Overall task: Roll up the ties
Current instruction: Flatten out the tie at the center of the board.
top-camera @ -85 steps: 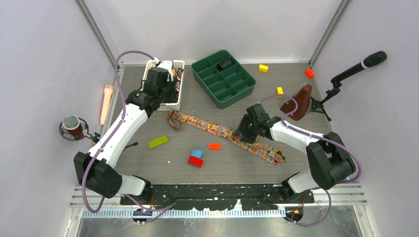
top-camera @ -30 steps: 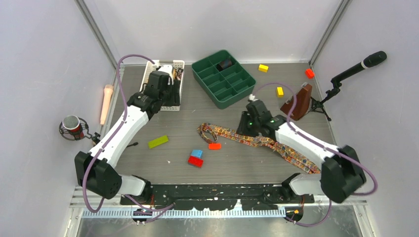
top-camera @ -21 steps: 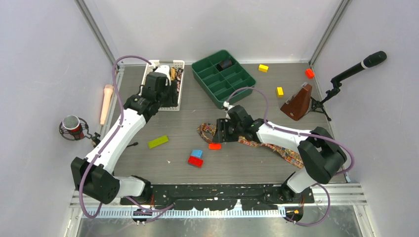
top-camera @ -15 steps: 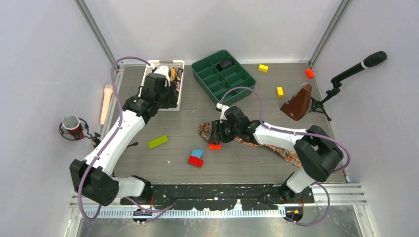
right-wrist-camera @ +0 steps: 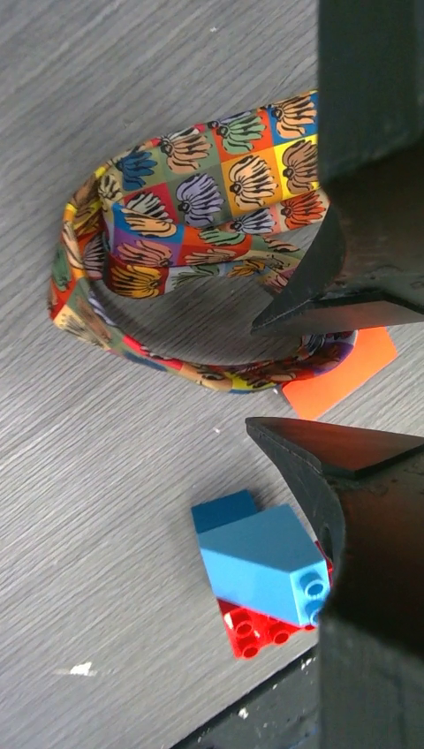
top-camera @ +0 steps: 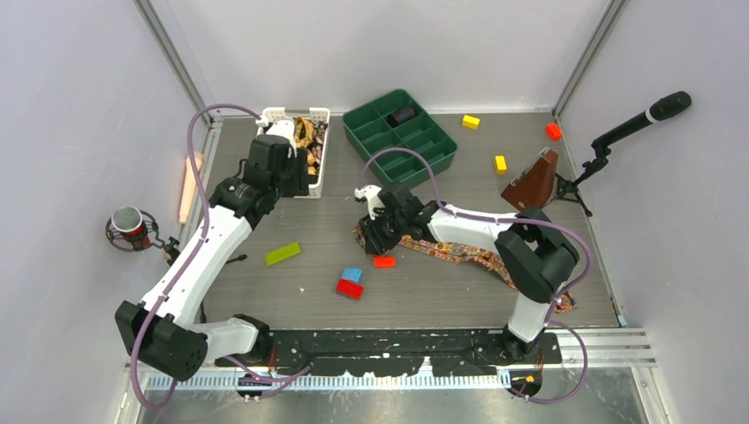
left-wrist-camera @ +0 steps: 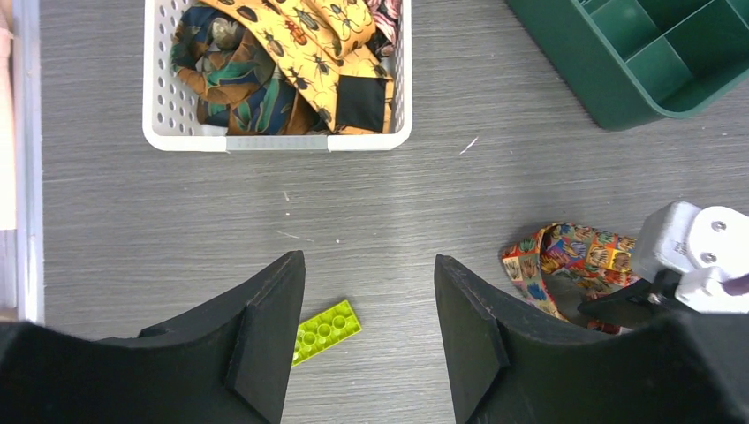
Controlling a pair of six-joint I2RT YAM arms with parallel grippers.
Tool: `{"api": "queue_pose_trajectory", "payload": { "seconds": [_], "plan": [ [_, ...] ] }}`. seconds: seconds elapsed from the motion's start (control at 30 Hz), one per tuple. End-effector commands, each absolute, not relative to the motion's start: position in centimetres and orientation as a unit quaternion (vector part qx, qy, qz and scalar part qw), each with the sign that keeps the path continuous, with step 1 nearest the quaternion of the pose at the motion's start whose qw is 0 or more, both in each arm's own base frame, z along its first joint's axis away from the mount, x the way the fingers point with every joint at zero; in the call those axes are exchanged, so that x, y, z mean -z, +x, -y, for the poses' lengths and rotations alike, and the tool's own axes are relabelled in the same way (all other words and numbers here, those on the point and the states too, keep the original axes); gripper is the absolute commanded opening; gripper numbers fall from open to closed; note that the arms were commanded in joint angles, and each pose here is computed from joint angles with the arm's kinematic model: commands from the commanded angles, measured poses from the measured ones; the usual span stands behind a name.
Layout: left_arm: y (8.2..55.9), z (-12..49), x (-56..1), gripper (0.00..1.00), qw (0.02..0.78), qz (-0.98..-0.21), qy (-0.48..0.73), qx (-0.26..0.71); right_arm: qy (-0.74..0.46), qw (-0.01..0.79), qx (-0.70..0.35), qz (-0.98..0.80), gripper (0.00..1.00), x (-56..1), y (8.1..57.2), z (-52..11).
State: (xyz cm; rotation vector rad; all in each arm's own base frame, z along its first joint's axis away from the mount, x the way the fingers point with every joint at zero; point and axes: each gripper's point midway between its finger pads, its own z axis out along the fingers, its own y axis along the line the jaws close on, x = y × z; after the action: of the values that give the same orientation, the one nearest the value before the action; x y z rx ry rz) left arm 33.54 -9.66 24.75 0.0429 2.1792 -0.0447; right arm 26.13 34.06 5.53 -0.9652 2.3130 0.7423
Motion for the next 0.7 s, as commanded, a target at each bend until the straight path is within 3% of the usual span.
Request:
{"api": "queue_pose_trajectory", "payload": {
  "seconds": [0.0, 0.3, 0.67],
  "plan": [
    [32.8, 8.4, -26.1, 0.59, 0.481, -0.877, 0.014, -0.002, -0.395, 0.249, -0.257, -0.846, 0.44, -5.5, 26.0, -34.0],
    [32.7, 8.2, -26.2, 0.59, 0.482, -0.876, 0.015, -0.005, -0.423, 0.216, -0.245, -0.845, 0.41, -4.9, 23.9, -33.4],
    [32.2, 7.8, -26.7, 0.59, 0.486, -0.874, 0.014, -0.010, -0.397, 0.211, -0.274, -0.850, 0.01, -6.9, 24.0, -35.1]
  ]
}}
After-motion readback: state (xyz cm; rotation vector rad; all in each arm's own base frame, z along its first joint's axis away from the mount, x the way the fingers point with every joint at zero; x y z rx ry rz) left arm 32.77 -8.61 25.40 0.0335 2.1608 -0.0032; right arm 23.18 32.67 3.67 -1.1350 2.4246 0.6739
